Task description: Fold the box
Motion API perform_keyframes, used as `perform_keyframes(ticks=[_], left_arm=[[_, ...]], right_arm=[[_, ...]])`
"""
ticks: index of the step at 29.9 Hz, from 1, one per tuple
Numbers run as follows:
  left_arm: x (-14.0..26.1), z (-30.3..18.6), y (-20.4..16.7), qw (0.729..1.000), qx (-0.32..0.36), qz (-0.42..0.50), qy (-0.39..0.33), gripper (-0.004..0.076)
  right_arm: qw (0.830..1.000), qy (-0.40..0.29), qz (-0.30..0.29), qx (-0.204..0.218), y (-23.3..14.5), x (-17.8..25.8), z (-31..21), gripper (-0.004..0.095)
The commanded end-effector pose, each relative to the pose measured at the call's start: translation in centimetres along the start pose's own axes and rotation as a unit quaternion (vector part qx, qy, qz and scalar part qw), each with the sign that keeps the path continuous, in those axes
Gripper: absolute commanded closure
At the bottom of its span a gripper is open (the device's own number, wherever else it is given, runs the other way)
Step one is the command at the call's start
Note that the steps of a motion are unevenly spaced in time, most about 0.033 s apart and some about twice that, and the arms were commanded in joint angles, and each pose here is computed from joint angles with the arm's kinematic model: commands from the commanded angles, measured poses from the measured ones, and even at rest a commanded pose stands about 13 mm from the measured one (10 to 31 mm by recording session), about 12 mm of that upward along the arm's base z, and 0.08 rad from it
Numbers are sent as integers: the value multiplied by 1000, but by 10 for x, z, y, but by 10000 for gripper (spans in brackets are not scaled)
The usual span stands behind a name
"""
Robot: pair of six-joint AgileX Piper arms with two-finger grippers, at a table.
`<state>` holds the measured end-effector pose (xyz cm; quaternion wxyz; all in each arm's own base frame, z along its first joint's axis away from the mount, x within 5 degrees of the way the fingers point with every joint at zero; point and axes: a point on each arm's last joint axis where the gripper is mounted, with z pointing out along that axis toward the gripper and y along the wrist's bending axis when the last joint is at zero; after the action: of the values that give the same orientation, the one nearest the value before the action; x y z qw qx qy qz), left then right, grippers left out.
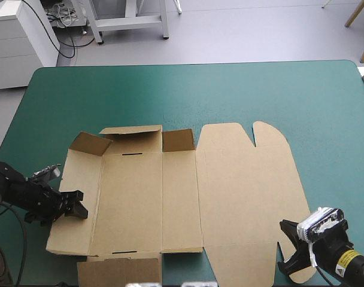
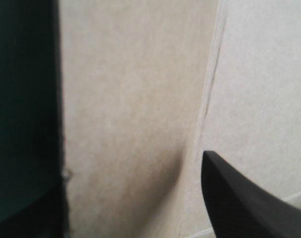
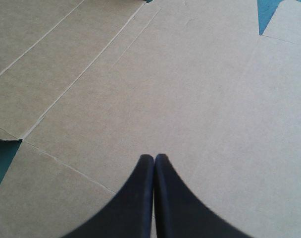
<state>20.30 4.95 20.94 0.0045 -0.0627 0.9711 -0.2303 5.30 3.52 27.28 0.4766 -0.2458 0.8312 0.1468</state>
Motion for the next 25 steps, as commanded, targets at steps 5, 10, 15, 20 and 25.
perform_keyframes(ticks=[5,10,15,20,25], left_arm=[[6,-1,-13,998,61,-4,4,316],[6,-1,-14,997,65,30,-1,562],[5,-1,-16,995,79,59,-10,731],[-3,-10,-16,995,60,74,-31,731],[-18,-25,-29,988,-31,151,-22,731]], right_arm=[[999,-44,-9,2,0,-13,-4,929],[999,-44,-9,2,0,-13,-4,930],[999,-44,-9,2,0,-13,-4,929],[999,-44,-9,2,0,-13,-4,929],[999,-44,-9,2,0,-13,-4,929]])
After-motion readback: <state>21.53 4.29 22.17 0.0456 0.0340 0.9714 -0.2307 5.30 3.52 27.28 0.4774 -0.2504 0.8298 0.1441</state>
